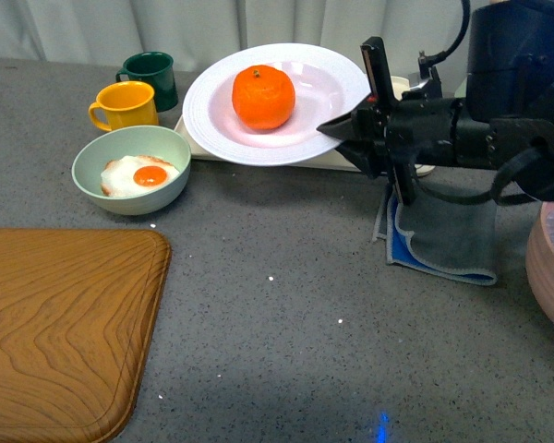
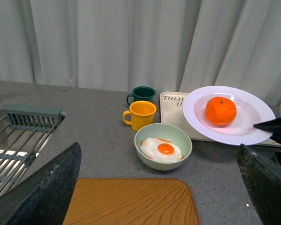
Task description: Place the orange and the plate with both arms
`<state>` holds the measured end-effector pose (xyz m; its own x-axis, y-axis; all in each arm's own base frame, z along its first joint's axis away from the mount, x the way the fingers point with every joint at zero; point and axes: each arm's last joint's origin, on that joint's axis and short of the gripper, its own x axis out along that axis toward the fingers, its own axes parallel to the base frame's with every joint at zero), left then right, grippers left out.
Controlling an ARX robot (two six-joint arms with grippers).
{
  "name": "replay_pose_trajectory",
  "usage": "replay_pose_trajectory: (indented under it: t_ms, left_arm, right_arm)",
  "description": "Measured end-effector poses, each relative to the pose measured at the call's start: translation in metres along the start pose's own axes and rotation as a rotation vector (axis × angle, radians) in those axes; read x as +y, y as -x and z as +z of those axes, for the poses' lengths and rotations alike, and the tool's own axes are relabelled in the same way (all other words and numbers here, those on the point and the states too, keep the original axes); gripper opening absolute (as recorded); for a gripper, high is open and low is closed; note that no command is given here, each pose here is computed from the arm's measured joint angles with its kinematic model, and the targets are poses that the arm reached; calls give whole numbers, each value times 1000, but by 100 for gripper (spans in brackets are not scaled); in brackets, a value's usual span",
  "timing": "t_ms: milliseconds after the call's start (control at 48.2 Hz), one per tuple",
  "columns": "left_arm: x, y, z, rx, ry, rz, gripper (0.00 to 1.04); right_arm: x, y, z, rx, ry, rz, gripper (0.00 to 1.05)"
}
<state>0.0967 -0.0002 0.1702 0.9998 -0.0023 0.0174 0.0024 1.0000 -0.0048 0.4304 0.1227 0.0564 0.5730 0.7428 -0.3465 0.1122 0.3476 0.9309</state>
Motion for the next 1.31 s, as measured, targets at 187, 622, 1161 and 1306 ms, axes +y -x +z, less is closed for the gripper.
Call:
replay_pose_trajectory:
  t_ms: [187,622,1161,1306]
  left_arm:
    - [0,0,0,0,0,0,98]
    - [0,0,0,0,0,0,98]
    - [0,0,0,0,0,0,98]
    - [0,0,0,0,0,0,98]
  right_arm:
    - [6,-32,17,6,-11,-11,3]
    - [15,-91,31,29,-16,-61,3]
    - [3,-69,40,-72,52,-173,82]
    - [22,-54,37,-126,210,-230,96]
